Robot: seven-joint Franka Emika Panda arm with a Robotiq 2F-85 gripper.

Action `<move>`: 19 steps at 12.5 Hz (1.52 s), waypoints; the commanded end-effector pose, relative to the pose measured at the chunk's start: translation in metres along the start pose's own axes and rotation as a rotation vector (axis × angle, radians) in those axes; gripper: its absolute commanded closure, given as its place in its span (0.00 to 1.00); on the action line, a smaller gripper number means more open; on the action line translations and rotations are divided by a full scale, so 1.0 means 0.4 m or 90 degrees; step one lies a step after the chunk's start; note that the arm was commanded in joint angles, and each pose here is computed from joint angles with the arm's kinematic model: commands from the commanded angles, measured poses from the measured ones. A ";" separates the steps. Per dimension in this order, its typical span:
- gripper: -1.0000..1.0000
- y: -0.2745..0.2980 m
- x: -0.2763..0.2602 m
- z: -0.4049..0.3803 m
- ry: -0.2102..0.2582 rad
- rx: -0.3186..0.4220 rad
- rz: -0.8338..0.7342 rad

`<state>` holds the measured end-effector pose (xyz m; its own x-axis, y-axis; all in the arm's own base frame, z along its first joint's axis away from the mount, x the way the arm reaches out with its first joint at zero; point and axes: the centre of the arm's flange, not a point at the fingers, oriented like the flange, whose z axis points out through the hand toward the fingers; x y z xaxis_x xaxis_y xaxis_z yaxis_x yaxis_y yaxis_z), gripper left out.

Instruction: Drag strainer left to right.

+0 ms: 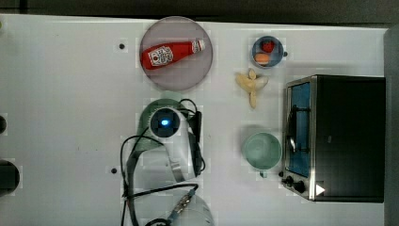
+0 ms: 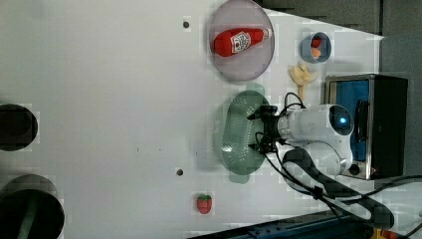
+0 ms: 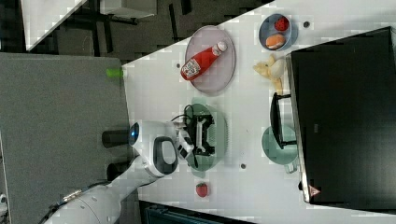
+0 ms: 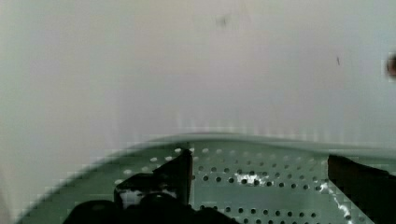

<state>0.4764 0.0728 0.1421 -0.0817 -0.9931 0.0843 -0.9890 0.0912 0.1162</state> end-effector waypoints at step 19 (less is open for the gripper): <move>0.00 -0.069 0.312 -0.168 0.037 0.070 -0.242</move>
<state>0.4906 -0.0835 0.1836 0.1057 -0.9865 0.1255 -0.9931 -0.0982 0.0640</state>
